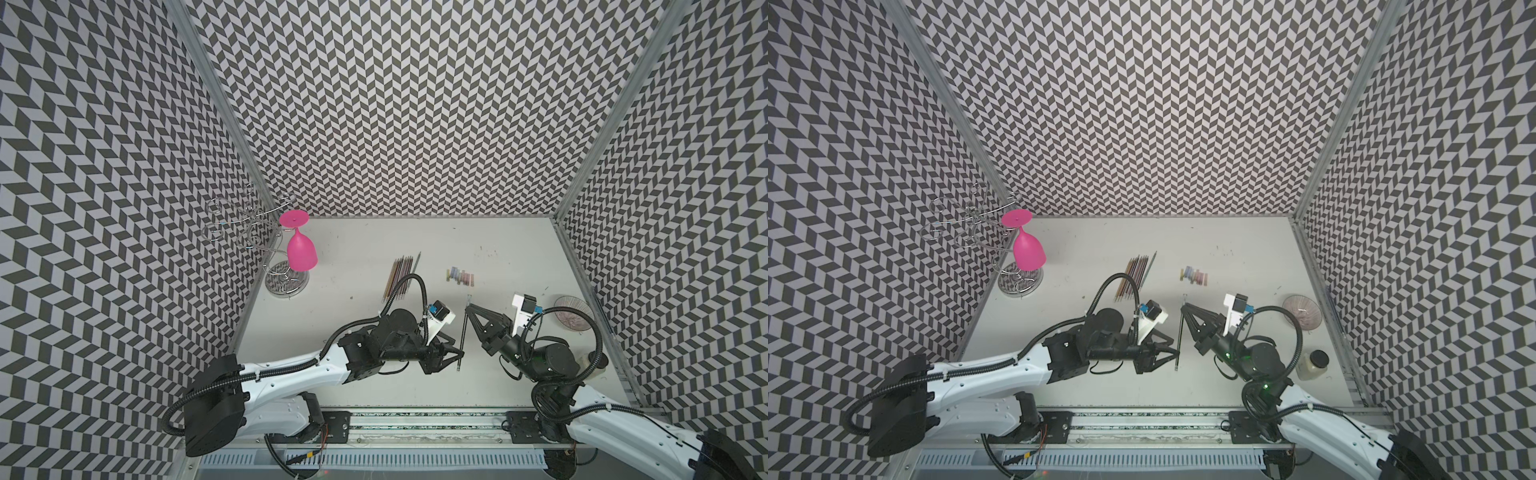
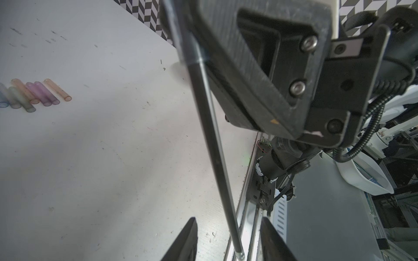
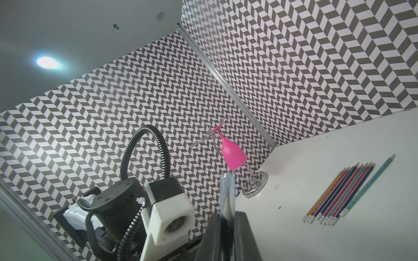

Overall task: Remove the protective cover of the pencils
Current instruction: Pick up the pencil from the center of the board.

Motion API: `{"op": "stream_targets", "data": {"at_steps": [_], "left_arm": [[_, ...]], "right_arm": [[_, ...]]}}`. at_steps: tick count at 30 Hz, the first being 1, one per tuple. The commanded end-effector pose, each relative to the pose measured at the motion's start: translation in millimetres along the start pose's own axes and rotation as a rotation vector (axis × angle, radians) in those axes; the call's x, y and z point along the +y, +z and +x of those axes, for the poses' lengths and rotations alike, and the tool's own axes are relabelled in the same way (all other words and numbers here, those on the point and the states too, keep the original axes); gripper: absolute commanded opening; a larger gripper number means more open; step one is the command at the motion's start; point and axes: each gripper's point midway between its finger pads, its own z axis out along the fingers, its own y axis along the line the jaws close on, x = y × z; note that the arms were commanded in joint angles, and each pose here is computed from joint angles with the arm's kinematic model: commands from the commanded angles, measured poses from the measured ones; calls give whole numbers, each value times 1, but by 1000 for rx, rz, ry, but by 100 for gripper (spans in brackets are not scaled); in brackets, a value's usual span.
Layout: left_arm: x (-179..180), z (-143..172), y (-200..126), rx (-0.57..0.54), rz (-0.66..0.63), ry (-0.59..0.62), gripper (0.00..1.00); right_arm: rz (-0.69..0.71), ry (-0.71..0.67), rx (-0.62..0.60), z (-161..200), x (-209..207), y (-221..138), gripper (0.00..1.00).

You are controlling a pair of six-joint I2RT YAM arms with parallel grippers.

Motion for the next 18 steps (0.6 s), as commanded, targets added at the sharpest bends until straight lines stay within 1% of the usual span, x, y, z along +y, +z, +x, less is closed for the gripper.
{"op": "stream_targets", "data": {"at_steps": [1, 5, 9, 11, 14, 16, 18], "left_arm": [[-9, -18, 4, -49, 27, 9, 46], [-3, -11, 12, -24, 15, 0, 46], [-4, -11, 18, -19, 31, 1, 45], [-6, -12, 19, -19, 43, 3, 36], [-9, -14, 20, -14, 60, 3, 16], [-8, -13, 20, -8, 55, 0, 0], [-2, -11, 18, 0, 29, -8, 0]], "right_arm": [[-109, -1, -102, -25, 25, -4, 0], [-127, 2, -129, -31, 30, -6, 0], [-142, 5, -152, -35, 32, -8, 0], [-137, 5, -153, -34, 31, -7, 0], [-128, 6, -147, -33, 28, -6, 0], [-96, 13, -138, -30, 22, -5, 0], [-23, 39, -125, -26, 7, -2, 0]]}}
